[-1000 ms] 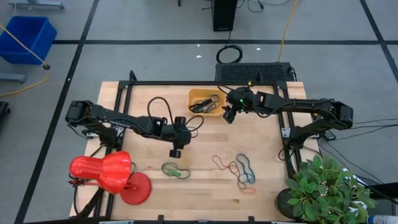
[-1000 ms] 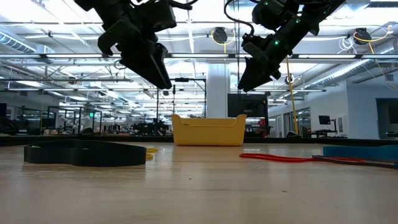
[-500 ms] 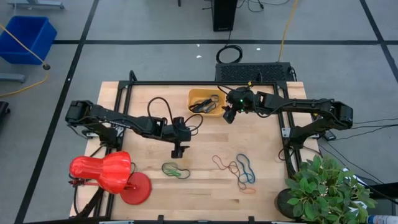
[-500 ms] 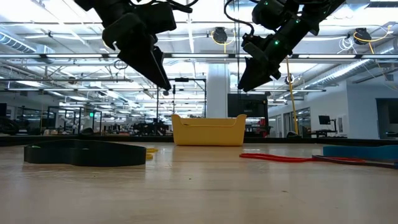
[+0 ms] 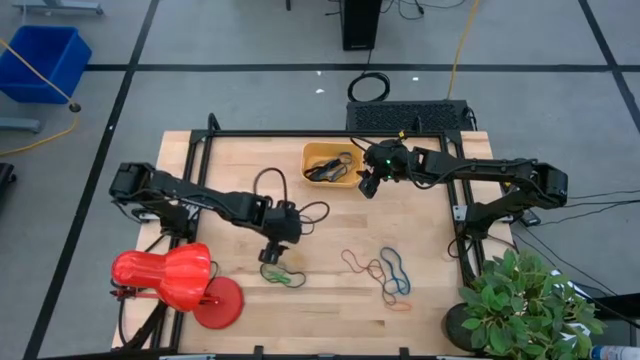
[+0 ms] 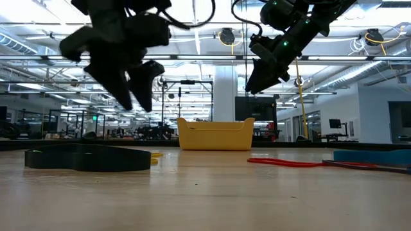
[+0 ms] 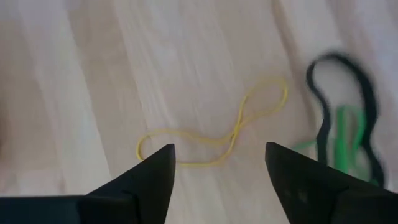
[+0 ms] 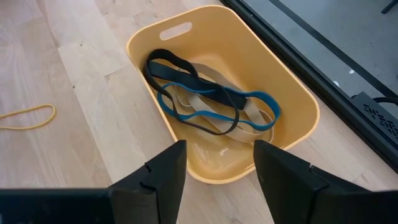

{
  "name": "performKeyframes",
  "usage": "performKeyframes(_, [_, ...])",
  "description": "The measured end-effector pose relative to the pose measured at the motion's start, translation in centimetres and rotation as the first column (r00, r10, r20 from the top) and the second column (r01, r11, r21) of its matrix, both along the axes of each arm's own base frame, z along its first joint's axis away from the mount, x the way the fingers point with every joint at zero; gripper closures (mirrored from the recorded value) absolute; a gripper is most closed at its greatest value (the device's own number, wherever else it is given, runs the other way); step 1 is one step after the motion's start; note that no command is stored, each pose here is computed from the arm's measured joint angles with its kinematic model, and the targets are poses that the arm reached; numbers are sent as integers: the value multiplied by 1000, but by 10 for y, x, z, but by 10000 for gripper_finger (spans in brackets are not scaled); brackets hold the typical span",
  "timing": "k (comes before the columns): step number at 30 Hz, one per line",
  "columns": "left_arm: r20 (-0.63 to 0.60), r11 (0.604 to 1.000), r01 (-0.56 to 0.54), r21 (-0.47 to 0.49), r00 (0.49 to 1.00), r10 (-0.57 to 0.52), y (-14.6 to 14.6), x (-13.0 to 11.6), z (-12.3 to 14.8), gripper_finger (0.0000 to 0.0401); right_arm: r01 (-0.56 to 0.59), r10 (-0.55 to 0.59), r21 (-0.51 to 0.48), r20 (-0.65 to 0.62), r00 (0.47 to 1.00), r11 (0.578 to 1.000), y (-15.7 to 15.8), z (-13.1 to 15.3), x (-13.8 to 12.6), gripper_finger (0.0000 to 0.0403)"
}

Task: Pick and place rubber bands into bin
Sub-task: Put the yellow rubber band into the yellow bin

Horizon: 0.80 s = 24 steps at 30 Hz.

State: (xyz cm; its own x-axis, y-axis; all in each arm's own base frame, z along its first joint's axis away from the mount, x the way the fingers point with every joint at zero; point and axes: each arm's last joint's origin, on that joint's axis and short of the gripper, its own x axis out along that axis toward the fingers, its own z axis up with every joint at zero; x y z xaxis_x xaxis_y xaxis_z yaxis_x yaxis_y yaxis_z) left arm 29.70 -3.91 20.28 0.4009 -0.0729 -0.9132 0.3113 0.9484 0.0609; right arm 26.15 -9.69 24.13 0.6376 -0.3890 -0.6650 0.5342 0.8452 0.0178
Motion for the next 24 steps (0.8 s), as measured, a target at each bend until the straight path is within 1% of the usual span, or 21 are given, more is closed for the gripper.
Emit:
performKeyframes(4, [-30,993,112,41,993,-110,-4,4,-11,166,3,-3,3,2,1000,1000,0,0,0,222])
performKeyframes(7, [-80,985,163,57,984,-158,-5,6,-23,175,4,-4,5,0,1000,1000,0,0,0,222])
performKeyframes(12, [-69,968,240,77,970,-235,-7,12,-32,190,5,-5,6,-1,1000,1000,0,0,0,222])
performKeyframes(16, [-49,957,279,82,960,-275,-8,16,-35,202,5,-5,5,1,1000,1000,0,0,0,222])
performKeyframes(19, [-68,953,293,76,955,-288,-9,17,-42,211,5,-5,5,2,1000,1000,0,0,0,222])
performKeyframes(24, [-96,933,349,88,935,-340,-15,20,-54,225,5,-5,5,1,1000,1000,0,0,0,222])
